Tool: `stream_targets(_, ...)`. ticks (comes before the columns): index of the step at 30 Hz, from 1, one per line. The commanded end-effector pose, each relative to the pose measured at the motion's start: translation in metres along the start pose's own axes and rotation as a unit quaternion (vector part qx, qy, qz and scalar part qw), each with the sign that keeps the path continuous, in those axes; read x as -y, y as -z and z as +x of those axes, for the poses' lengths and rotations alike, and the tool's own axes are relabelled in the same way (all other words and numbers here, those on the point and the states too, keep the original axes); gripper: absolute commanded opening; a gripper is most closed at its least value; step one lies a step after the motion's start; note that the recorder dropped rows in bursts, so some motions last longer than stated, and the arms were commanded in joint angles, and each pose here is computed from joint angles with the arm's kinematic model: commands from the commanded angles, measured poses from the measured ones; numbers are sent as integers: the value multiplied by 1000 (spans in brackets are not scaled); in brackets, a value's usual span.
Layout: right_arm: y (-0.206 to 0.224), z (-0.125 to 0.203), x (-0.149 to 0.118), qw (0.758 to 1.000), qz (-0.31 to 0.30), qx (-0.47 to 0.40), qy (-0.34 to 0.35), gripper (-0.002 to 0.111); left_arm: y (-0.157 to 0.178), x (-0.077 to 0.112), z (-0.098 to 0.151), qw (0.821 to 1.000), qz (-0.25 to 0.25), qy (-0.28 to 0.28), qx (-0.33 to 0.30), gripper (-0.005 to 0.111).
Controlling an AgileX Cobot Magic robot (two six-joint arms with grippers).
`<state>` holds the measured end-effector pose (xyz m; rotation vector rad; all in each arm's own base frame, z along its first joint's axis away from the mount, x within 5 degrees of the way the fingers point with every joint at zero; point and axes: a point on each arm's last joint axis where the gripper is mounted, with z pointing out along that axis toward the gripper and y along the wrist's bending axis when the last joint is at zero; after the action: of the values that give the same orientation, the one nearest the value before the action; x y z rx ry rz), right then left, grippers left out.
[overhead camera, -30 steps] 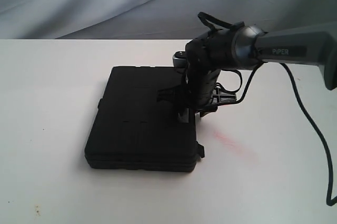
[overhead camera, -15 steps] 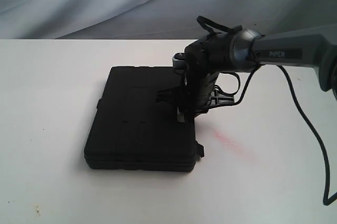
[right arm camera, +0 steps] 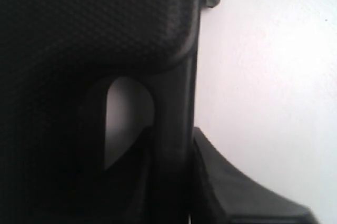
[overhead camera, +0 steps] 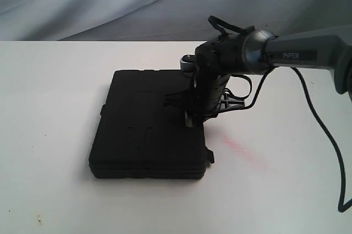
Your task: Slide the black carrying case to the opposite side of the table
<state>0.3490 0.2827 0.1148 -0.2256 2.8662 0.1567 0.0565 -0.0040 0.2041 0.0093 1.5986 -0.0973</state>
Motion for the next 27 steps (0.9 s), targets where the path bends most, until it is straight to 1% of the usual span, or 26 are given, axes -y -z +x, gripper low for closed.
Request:
stream_targets(1,4,-8,6,1000,-11,9,9,0,0,0,1,1000,-1,4,3,0)
stream_targets(11,9,-17,30,1000,-9,19,-1,0,0,0,1,1000,-1,4,3,0)
stream_targets(19,7,-8,67,999,-1,22,-25,0,0,0,1,1000,-1,4,3,0)
stream_targets(27,12,-6,105,999,26,24,-22,0,0,0,1,1000,-1,4,3,0)
